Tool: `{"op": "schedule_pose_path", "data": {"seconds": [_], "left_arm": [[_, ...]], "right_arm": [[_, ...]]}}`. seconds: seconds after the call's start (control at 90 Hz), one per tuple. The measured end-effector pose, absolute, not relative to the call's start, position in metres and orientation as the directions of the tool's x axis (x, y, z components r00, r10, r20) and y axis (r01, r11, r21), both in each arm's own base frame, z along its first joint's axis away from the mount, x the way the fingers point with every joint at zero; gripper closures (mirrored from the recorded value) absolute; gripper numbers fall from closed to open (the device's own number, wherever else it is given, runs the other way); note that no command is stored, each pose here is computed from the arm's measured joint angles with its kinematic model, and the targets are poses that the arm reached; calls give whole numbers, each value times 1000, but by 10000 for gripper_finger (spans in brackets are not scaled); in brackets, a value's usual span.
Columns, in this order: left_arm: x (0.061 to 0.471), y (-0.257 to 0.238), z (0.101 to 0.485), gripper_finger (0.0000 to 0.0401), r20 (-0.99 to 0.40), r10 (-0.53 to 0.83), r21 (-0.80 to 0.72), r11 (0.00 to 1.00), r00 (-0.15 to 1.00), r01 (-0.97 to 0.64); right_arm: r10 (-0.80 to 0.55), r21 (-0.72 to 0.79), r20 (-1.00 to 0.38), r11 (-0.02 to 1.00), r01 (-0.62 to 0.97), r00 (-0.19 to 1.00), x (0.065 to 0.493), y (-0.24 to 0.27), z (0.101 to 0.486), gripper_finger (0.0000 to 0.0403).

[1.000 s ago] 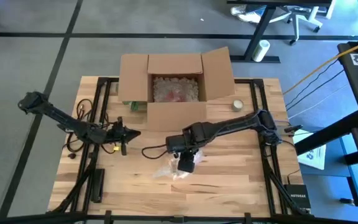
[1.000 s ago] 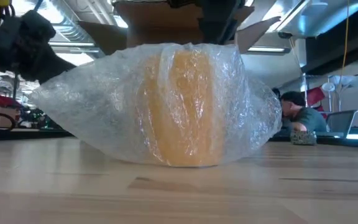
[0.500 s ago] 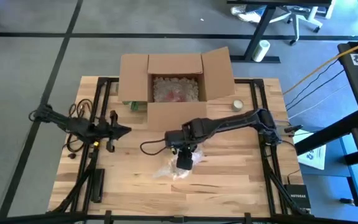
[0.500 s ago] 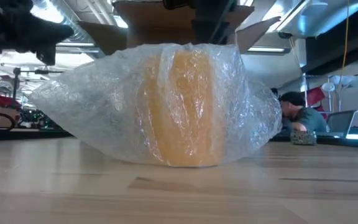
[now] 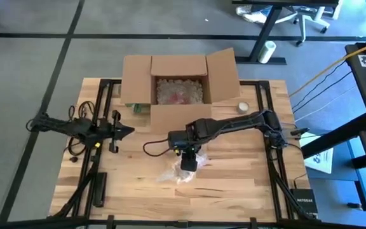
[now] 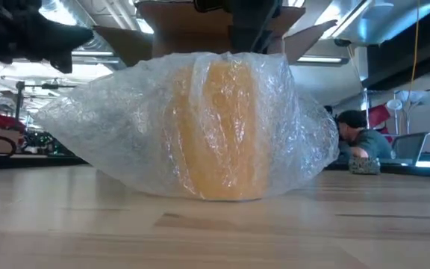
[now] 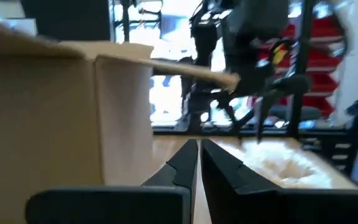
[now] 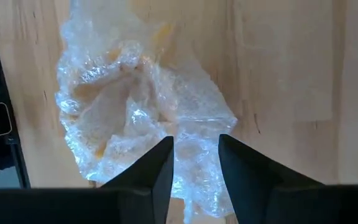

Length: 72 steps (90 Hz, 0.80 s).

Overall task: Wrap mug
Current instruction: Put the wrapped yellow cup into the cardboard box

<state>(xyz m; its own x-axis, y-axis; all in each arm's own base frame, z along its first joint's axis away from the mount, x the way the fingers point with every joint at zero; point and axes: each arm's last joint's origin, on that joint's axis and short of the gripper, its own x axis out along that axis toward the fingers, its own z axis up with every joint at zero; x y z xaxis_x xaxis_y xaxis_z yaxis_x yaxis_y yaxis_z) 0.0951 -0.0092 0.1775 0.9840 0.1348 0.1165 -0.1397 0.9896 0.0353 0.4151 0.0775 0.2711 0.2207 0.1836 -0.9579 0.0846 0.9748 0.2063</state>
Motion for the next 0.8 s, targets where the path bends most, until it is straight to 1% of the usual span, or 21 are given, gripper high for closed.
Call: {"op": "schedule_pose_path", "data": {"seconds": [0.233,0.411,0.622,0.8], "left_arm": [[96,2,172,400,58,241,12,970,969,-242],[96,7,170,400,47,227,-11,974,973,-226],[97,10,168,400,28,168,-25,986,985,-167],[97,11,168,400,26,167,-24,986,986,-166]], "right_arm": [[211,233,-952,969,81,224,416,79,271,288],[219,243,-948,967,78,230,416,79,272,288],[219,241,-948,968,74,231,416,79,272,288],[217,223,-952,975,7,216,418,80,266,288]]}}
